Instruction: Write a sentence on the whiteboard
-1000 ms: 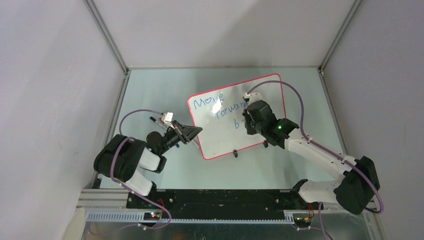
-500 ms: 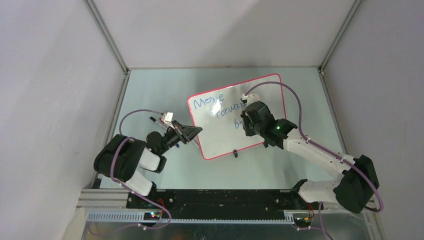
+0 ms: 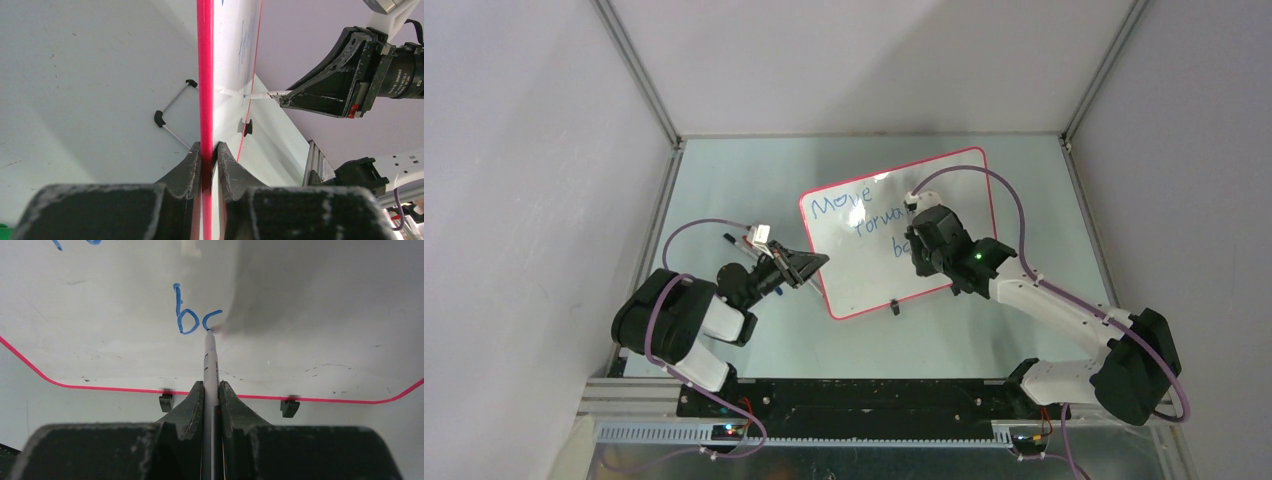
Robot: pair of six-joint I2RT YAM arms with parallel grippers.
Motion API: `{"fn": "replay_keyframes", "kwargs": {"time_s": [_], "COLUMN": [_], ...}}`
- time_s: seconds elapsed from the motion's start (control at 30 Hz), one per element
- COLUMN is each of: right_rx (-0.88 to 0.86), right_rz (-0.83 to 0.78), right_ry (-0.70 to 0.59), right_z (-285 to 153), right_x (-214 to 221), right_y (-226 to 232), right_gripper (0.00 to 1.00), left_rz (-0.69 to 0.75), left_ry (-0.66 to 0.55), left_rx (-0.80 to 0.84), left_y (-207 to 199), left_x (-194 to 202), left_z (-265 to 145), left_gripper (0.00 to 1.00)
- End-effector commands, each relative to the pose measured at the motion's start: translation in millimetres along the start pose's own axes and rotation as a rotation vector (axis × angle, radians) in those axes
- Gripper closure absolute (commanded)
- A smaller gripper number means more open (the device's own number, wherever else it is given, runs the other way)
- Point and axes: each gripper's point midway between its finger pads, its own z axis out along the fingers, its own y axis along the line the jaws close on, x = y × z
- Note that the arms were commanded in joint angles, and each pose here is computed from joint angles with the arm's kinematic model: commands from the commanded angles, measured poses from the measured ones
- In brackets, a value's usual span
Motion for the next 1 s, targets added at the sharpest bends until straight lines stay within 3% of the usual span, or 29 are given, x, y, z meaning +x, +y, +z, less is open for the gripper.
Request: {"fn": "replay_keyframes", "kwargs": {"time_s": [0.0, 0.97], "right_rx": [0.059, 0.035], "right_rz": [-0.001, 0.044], "right_ry": [-0.004, -0.091], "right_z": [0, -4], "right_x": [-4, -39], "right_y": [-10, -11], "right_gripper": [1.0, 1.0], "left_rz": [0.081, 0.083], "left_ry": [-0.032, -0.032], "left_rx": [0.026, 0.027], "left_y": [-6, -6], "left_x": [-9, -9], "left_z": [5, 5], "left_gripper": [1.0, 1.0]}}
